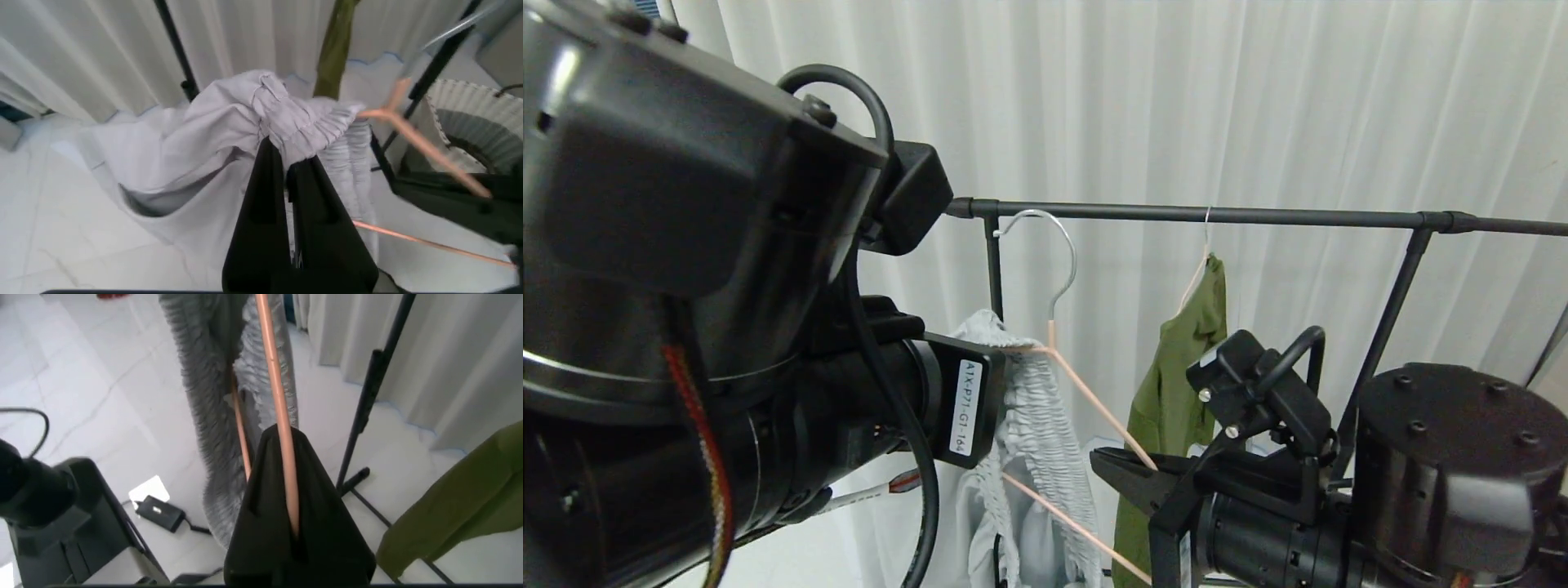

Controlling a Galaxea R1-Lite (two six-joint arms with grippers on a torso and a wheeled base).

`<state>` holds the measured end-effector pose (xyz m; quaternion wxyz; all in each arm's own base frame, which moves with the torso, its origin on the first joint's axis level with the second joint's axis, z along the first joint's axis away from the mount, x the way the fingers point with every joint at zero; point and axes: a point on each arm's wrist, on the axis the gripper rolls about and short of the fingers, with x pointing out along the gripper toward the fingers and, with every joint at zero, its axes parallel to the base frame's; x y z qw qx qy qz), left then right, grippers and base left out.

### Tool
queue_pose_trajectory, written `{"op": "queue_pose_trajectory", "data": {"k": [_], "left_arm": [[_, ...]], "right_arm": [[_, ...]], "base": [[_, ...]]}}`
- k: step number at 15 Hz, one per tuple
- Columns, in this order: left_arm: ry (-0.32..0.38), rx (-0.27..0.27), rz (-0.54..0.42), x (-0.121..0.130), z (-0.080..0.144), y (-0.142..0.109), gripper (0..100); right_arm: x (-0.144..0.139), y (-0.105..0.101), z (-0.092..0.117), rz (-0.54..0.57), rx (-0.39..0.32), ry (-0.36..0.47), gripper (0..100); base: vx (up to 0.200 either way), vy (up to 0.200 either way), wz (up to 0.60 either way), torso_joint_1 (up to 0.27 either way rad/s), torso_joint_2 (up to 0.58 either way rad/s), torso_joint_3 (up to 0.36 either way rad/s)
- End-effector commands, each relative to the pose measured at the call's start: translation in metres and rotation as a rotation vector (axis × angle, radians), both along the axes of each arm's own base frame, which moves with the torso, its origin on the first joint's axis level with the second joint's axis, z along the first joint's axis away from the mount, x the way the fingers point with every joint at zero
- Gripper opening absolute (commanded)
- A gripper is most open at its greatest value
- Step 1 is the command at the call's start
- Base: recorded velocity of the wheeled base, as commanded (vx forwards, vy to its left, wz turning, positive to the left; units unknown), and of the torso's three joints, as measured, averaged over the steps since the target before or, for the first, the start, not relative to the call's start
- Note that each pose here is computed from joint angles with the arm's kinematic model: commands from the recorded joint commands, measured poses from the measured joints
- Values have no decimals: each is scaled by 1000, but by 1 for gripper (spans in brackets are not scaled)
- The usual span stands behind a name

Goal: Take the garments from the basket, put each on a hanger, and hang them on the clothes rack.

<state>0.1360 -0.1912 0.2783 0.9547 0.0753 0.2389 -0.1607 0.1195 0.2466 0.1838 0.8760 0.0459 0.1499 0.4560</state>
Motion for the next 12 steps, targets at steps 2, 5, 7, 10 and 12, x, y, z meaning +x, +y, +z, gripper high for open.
{"op": "queue_pose_trajectory", "data": {"k": [2,5,7,10,12], "left_arm": [[-36,-30,-24,-6,11,-6,0],[-47,-48,-78,-15,15,-16,0],[-45,-45,-92,-16,12,-22,0],[-43,-32,-96,-17,9,-21,100],[-47,-22,-102,-17,9,-21,100]], "right_arm": [[2,-9,13,-20,66,-36,0],[2,-8,17,-16,93,-54,0],[2,-8,19,-16,104,-59,0],[0,-11,24,-16,124,-70,0],[0,-12,26,-16,134,-77,0]], "base": [[0,0,0,0,0,0],[0,0,0,0,0,0],[0,0,0,0,0,0],[0,0,0,0,0,0],[0,0,0,0,0,0]]}}
